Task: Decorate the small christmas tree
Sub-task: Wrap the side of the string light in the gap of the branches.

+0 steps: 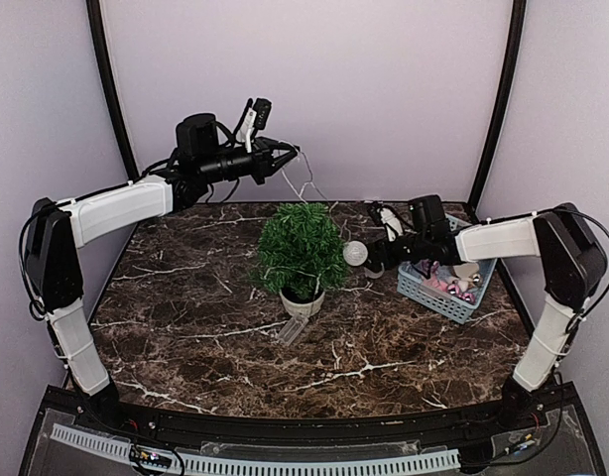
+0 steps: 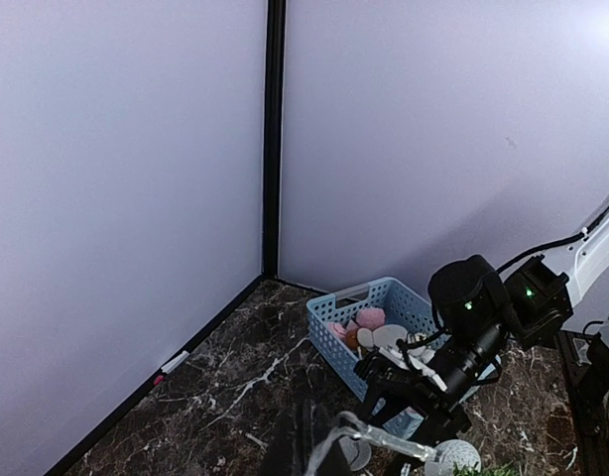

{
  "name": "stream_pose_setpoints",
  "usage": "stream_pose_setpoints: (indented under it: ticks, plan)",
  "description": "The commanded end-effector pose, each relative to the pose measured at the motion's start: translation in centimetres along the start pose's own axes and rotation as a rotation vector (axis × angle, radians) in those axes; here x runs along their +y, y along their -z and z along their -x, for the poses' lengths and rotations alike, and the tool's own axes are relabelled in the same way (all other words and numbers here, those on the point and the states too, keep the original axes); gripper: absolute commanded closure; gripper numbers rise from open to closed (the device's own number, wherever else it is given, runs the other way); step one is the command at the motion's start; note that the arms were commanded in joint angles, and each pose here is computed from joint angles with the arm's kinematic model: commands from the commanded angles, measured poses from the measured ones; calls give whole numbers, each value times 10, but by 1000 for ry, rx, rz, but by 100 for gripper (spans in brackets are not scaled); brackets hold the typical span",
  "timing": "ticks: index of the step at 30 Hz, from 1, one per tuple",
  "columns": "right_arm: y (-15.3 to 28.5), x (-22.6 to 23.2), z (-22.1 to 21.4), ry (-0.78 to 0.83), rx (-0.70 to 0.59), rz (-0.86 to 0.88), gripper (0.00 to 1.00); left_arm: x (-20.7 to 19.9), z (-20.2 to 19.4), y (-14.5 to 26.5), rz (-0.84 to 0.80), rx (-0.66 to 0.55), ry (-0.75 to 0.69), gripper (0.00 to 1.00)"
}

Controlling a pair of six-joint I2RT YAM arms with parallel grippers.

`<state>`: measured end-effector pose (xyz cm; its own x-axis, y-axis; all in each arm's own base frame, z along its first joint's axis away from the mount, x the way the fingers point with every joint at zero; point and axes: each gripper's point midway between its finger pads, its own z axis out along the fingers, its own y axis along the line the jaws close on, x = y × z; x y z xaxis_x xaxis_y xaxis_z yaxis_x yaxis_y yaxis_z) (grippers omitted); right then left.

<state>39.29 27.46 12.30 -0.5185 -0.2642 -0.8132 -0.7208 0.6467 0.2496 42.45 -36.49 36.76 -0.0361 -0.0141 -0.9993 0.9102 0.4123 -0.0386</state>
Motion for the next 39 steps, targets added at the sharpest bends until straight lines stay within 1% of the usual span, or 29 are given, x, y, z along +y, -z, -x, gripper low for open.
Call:
stream_pose_setpoints:
  ticks: [1, 5, 7, 8, 9, 10, 11, 12, 13, 14, 18, 20, 23, 27, 31, 32, 35, 39]
  plan:
    - [-17, -14, 11, 23, -28, -36, 26, -8, 27, 5, -19, -43, -41, 100]
    - [-38, -21, 15, 22, -14, -30, 27, -9, 29, 6, -18, -44, -46, 100]
    - [-44, -26, 18, 23, -15, -41, 31, -10, 30, 7, -19, -45, -48, 100]
    - [-46, -28, 21, 27, -23, -50, 35, -9, 30, 7, -18, -44, -48, 100]
    - [-46, -31, 25, 30, -33, -66, 43, -9, 30, 7, -17, -44, -49, 100]
    - [-45, -34, 30, 27, -43, -84, 54, -9, 30, 7, -15, -42, -49, 100]
    - [-42, -38, 36, 23, -57, -109, 67, -8, 29, 8, -10, -41, -50, 100]
    - [-37, -43, 43, 13, -74, -135, 83, -8, 28, 8, -6, -38, -50, 100]
    - [-31, -48, 51, 3, -96, -162, 96, -7, 26, 8, 2, -33, -51, 100]
    - [-20, -53, 63, -10, -128, -190, 100, -6, 22, 9, 10, -27, -48, 100]
    - [30, -67, 107, -53, -248, -267, 100, 0, 12, 9, 42, -11, -51, 100]
    - [59, -65, 129, -47, -295, -310, 100, 4, 7, 8, 57, -3, -60, 100]
    - [103, -50, 164, -21, -369, -350, 100, 13, 2, 9, 81, -3, -59, 100]
    - [159, -12, 203, 23, -478, -321, 100, 23, -6, 8, 74, -7, -47, 100]
    - [189, 33, 223, 103, -501, -284, 100, 28, -13, 3, 58, -7, -46, 100]
    - [193, 48, 225, 130, -497, -257, 100, 30, -17, 3, 60, -7, -20, 100]
    - [207, 90, 232, 200, -503, -169, 100, 37, -18, 8, 69, -30, -10, 100]
    - [233, 141, 236, 247, -535, -3, 100, 40, -26, 12, 59, -37, 5, 100]
